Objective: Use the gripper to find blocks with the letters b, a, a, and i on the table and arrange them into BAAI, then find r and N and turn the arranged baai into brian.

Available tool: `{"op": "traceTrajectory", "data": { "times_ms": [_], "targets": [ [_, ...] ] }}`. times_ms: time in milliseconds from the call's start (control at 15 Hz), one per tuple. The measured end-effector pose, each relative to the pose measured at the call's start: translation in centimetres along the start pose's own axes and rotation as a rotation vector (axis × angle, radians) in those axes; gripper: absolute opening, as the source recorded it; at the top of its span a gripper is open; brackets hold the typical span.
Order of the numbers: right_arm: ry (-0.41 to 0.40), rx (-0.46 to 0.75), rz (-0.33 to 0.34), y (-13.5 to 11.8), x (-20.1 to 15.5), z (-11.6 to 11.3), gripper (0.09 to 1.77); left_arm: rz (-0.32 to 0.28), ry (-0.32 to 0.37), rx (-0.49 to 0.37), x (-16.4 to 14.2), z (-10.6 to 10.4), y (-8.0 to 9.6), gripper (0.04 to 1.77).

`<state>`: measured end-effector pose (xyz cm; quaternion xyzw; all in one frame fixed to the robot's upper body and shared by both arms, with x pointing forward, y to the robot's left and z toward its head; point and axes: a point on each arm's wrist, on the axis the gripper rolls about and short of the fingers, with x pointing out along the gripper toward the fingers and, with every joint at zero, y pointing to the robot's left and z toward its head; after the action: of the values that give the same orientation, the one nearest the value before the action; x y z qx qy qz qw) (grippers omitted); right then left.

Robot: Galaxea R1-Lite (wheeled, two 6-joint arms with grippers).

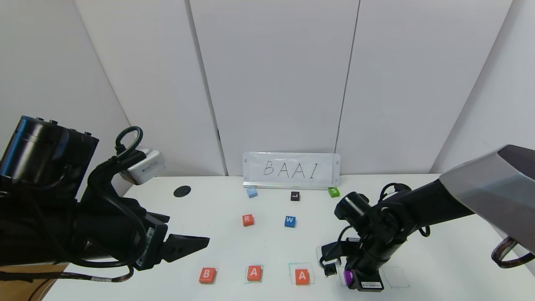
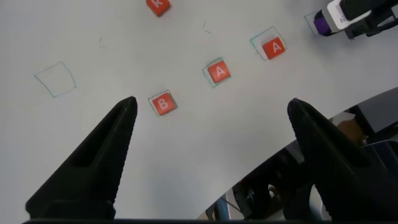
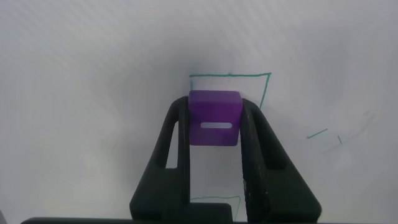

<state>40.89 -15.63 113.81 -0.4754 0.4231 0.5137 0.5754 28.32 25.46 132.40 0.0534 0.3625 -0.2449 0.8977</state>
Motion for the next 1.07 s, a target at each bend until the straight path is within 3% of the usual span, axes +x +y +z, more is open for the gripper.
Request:
{"op": "traceTrajectory", "data": {
  "times_ms": [200,400,667,933,1067],
  "targets": [
    [0.0,0.0,0.001,0.0,0.0,-0.1,0.53,-0.001,0.0,0.002,0.0,0.0,-0.1,1.72],
    [-0.002,0.003,0.0,0.0,0.0,0.0,0.88,-0.001,0.001,0.003,0.0,0.0,-0.1,1.72],
    [-0.013,0.007,-0.006,0.1,-0.6,0.1,1.21,-0.003,0.002,0.004,0.0,-0.1,-0.1,1.72],
    [-0.033,0.029,-0.043,0.5,-2.8,0.4,1.41,0.0,0.001,0.01,0.0,-0.1,-0.3,1.72],
    [-0.055,0.133,-0.07,0.8,-4.2,0.6,1.48,0.006,-0.003,0.013,-0.1,-0.1,-0.4,1.72]
  ]
}}
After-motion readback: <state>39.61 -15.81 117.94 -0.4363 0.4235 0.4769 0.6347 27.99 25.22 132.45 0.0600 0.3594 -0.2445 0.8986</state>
